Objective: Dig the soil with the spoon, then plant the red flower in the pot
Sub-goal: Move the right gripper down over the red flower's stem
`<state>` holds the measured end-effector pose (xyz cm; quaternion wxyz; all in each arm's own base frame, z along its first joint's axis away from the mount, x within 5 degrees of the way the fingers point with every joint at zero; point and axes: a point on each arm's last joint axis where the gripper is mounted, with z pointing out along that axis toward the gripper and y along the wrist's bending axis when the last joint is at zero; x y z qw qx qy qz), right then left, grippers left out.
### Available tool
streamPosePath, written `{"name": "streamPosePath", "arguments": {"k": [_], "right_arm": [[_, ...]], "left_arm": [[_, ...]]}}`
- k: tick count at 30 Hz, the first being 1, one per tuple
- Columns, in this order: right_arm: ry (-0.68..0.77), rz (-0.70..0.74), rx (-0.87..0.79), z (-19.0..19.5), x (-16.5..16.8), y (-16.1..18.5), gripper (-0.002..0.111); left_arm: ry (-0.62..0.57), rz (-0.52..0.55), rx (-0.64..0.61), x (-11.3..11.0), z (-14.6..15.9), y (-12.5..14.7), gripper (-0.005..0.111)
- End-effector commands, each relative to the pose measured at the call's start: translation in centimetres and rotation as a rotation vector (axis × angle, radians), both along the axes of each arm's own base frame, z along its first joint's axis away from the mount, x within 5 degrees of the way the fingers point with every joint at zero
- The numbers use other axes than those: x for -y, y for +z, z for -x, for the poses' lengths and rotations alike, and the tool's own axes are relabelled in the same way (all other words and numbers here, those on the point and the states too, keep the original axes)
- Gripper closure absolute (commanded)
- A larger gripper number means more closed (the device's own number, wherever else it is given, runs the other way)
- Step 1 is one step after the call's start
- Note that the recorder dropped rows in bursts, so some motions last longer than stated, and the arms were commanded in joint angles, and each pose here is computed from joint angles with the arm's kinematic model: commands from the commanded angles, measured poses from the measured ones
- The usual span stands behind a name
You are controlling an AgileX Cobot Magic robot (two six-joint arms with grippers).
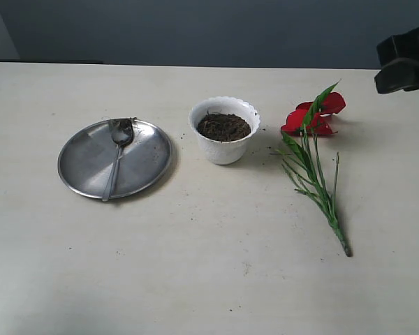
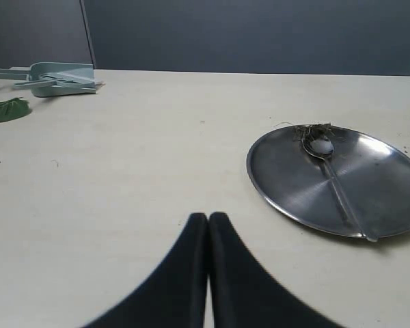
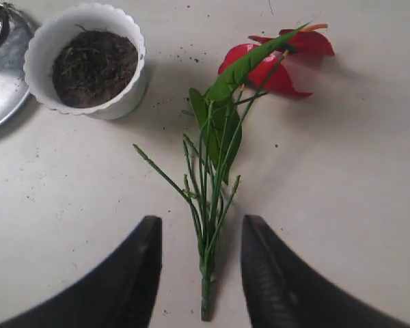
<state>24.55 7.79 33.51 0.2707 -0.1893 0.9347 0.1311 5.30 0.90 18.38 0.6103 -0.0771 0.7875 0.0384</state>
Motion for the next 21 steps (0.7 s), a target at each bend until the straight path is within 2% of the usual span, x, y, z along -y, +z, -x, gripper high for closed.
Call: {"name": "streamPosePath", "arguments": {"k": [1,9,13,17,21], "right_arm": [[0.087,0.035,-0.024,-0.4,-1.0,-0.8,0.062],[0.196,0.101,-0.111,-1.5,-4.0,-3.8,0.062],[0.211,0.133,-0.165,-2.2,-4.3,-5.3,0.062],[0.209,0.194,-0.133,-3.4,-4.2,-6.6,0.062],[0.201,0.197,-0.141,-4.4,-4.5,-7.8,0.062]], "left_arm": [[-0.005,0.004,0.008,0.0,0.0,-0.1,0.106],[-0.005,0.004,0.008,0.0,0.0,-0.1,0.106],[-0.005,0.004,0.008,0.0,0.0,-0.1,0.106],[-0.005,0.004,0.008,0.0,0.0,-0.1,0.106],[-0.005,0.004,0.008,0.0,0.0,-0.1,0.106]]}}
